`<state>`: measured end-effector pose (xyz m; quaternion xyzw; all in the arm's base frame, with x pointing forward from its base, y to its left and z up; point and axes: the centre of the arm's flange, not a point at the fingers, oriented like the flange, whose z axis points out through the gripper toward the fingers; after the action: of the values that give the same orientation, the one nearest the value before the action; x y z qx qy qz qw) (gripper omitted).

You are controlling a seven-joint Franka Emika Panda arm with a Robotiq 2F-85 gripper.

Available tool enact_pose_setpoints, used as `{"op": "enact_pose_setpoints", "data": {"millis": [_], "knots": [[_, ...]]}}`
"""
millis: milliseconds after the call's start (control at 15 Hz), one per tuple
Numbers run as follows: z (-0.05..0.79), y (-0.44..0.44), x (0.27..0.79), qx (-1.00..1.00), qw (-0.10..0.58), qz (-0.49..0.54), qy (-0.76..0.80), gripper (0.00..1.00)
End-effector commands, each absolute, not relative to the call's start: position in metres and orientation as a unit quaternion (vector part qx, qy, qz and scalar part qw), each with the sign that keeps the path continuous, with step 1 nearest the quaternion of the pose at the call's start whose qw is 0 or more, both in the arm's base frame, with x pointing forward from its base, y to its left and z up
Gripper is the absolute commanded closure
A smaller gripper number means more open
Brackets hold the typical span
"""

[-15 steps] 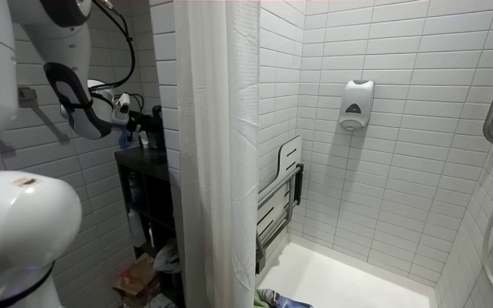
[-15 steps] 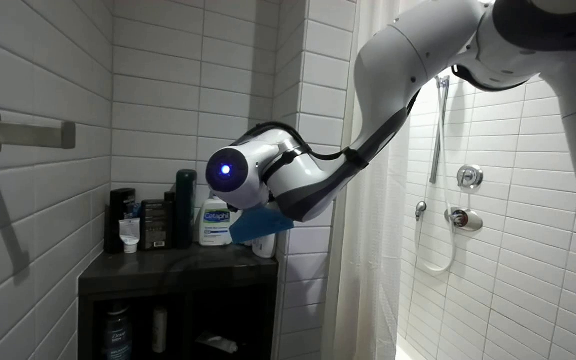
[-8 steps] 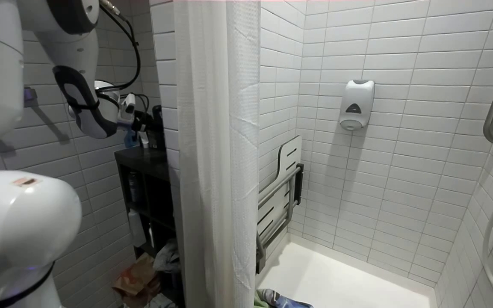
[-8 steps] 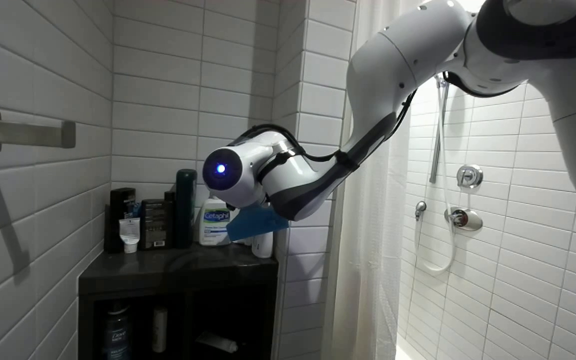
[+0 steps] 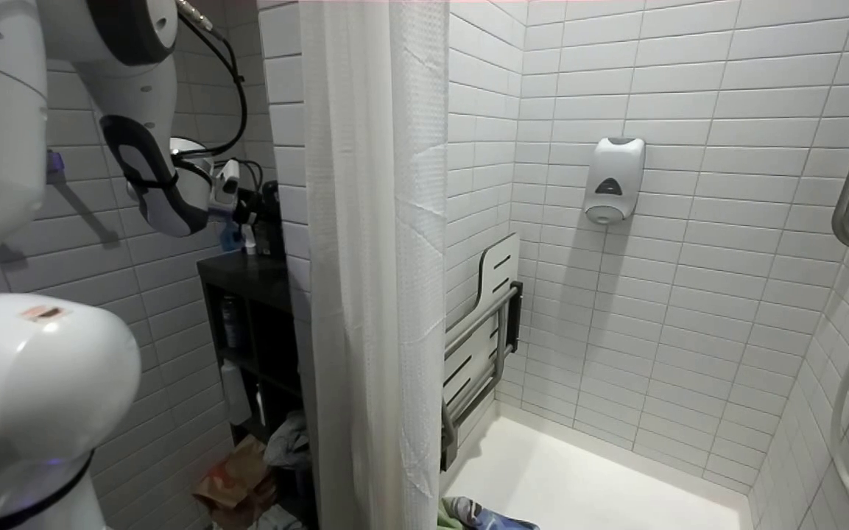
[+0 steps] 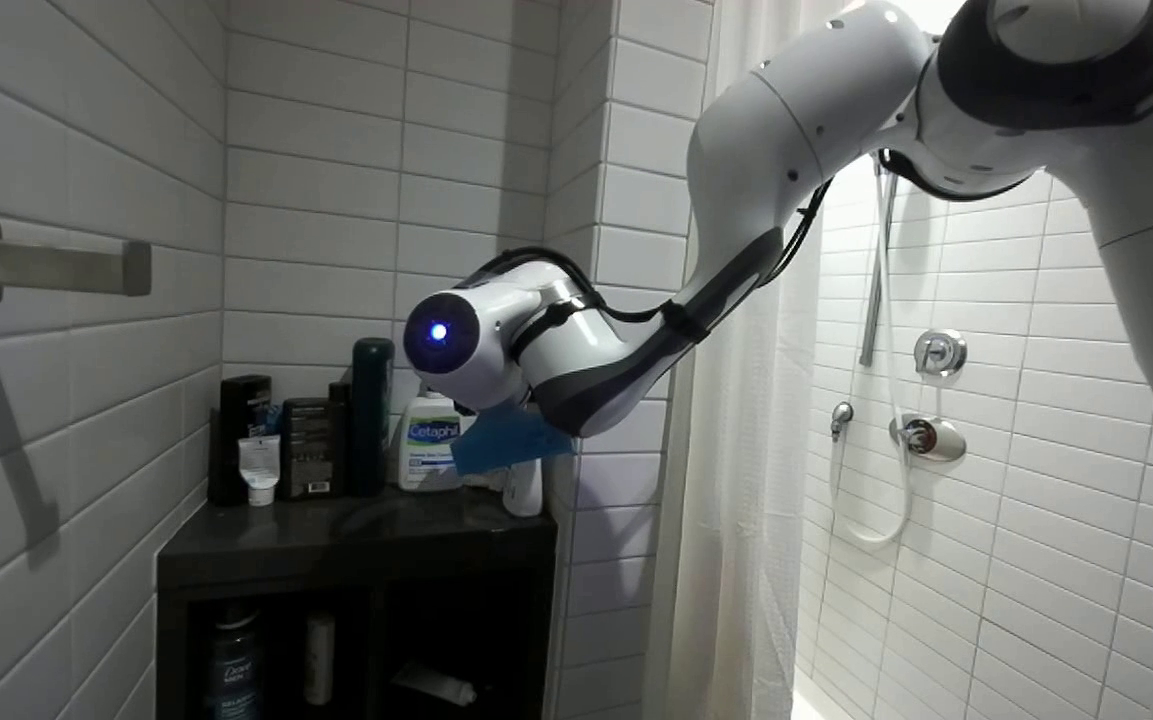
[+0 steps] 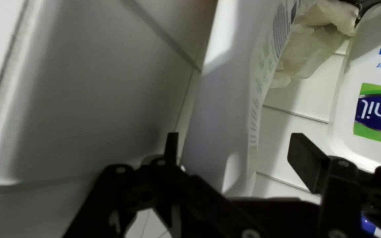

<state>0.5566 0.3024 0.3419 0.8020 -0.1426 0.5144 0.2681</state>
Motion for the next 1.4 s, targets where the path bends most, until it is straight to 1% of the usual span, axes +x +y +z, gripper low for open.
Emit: {"op": "enact_pose_setpoints", "data": {"millis": [0, 67, 133, 333, 733, 1000, 1333], "knots": [[0.340, 0.289, 0.567, 0.801, 0.270, 0.510, -0.161, 0.47], [0.339, 0.288, 0.568, 0.801, 0.271, 0.509, -0.162, 0.54], [0.339, 0.286, 0.569, 0.801, 0.271, 0.509, -0.162, 0.64], [0.339, 0.285, 0.570, 0.801, 0.271, 0.509, -0.165, 0.83], [0.350, 0.291, 0.561, 0.808, 0.255, 0.510, -0.149, 0.84], [0.372, 0.315, 0.537, 0.825, 0.222, 0.508, -0.110, 0.84], [0.401, 0.335, 0.502, 0.833, 0.212, 0.504, -0.087, 0.84]]}}
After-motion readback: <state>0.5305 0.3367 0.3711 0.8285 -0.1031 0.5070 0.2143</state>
